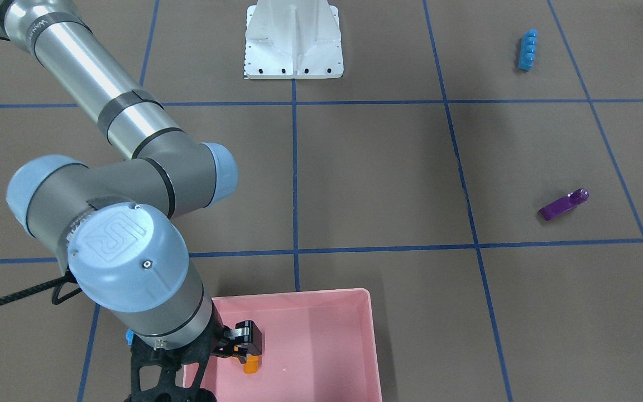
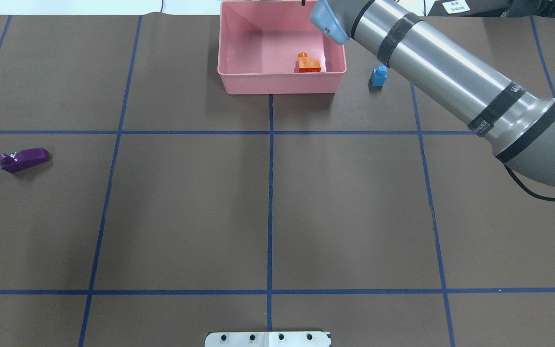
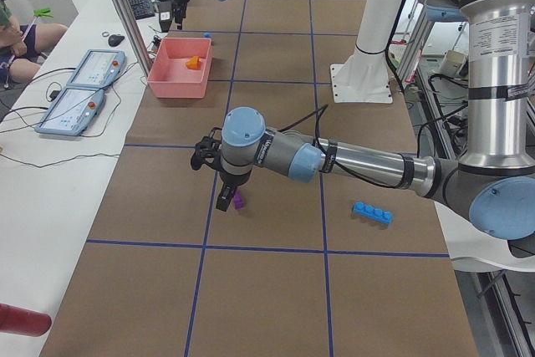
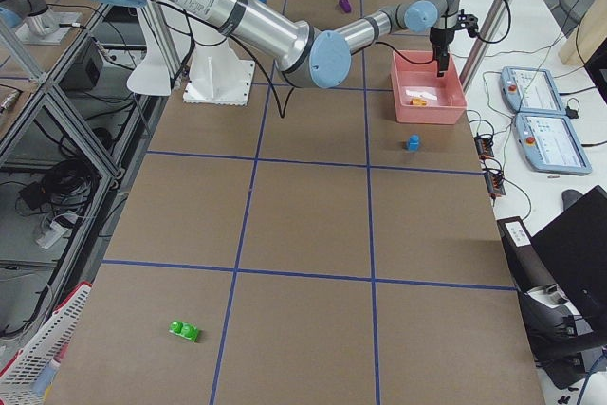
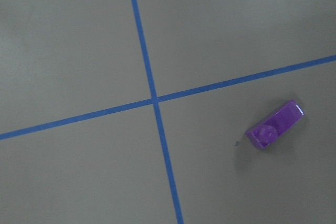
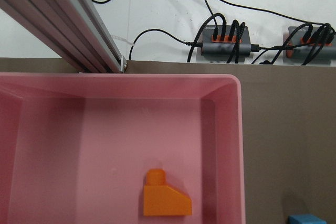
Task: Put all blocks into box
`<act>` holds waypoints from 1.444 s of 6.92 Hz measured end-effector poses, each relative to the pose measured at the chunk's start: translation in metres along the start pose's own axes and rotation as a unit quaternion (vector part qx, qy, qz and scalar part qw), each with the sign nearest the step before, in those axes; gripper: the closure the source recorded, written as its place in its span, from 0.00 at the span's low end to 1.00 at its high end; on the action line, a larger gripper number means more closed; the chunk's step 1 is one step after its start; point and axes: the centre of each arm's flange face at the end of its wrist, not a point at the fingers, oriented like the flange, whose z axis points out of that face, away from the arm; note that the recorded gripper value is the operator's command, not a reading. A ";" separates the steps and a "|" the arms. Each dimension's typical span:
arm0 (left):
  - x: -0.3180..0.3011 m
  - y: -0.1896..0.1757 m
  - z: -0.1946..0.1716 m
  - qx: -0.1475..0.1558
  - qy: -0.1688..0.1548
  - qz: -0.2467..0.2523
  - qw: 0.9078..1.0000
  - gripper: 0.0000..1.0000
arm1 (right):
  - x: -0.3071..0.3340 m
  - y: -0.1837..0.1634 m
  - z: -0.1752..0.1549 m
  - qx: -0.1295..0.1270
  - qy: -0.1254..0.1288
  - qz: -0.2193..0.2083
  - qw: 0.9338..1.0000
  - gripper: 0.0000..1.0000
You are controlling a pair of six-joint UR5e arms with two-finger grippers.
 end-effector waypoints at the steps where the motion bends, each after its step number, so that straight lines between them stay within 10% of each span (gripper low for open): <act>1: 0.022 -0.004 0.024 -0.005 0.016 0.036 0.999 0.00 | 0.019 0.016 -0.022 -0.010 0.002 -0.008 1.000 0.01; 7: 0.059 -0.006 0.179 -0.057 0.007 0.223 0.973 0.00 | 0.262 0.243 -0.105 -0.032 0.004 -0.077 0.996 0.01; 10: 0.064 -0.019 0.214 -0.076 0.014 0.247 0.966 0.00 | 0.300 0.299 -0.114 -0.040 0.009 -0.082 0.996 0.01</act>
